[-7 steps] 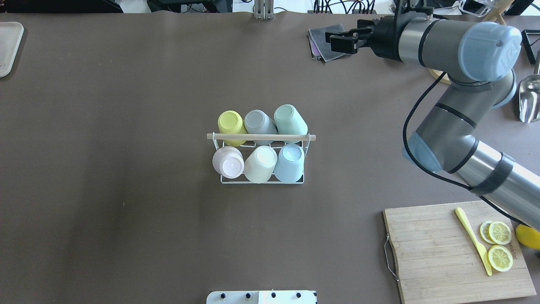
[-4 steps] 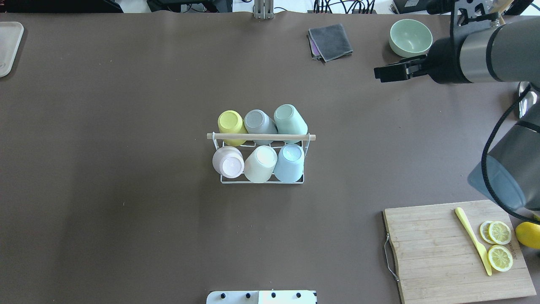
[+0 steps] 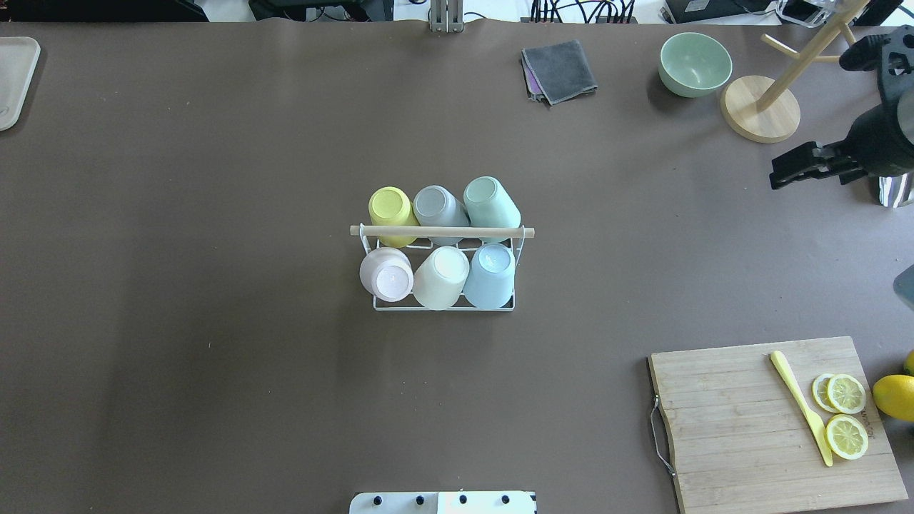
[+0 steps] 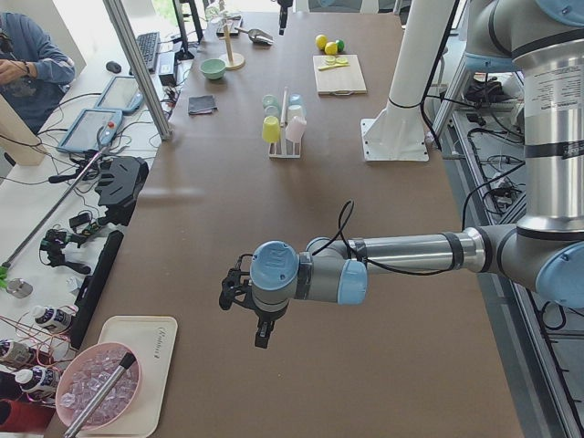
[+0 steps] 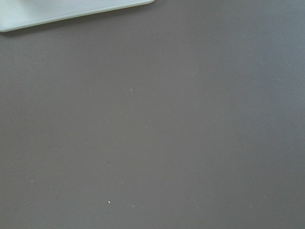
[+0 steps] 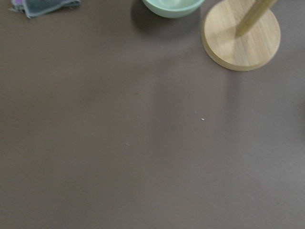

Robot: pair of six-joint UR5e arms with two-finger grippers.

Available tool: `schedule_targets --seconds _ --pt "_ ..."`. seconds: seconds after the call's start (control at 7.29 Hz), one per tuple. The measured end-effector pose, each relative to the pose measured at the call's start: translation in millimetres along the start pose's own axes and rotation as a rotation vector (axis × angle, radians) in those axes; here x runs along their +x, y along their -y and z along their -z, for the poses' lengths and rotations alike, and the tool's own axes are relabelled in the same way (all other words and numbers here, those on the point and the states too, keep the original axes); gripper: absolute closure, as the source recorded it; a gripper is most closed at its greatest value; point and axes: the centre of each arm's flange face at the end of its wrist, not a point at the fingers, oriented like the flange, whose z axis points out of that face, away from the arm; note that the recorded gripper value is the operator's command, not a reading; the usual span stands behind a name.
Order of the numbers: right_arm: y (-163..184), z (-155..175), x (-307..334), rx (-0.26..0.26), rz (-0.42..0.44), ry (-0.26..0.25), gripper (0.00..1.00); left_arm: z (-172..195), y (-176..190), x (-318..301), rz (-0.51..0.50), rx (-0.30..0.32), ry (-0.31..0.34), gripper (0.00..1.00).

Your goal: Place cup on cup holder

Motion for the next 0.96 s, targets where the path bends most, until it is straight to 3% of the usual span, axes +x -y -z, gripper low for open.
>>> schedule_targets --seconds 0.14,0.41,0.69,0.96 --pt "1.8 -6.6 42.8 -0.078 -0.022 -0.019 0.00 -0.3 1.2 0.2 0.001 -0.001 0.000 0.01" --pt "8.5 -24.5 150.1 -0.181 0.016 -0.003 0.00 -0.1 4.9 1.5 -0.001 0.000 0.001 0.01" --pt "-0.1 -43.9 260.9 -0.230 0.002 0.050 0.00 -0.4 6.0 1.8 -0.003 0.000 0.002 0.01" --pt "-18.0 -57.2 328.8 -0.251 -0.070 0.088 0.00 -0.8 6.4 1.5 -0.002 -0.001 0.003 0.01"
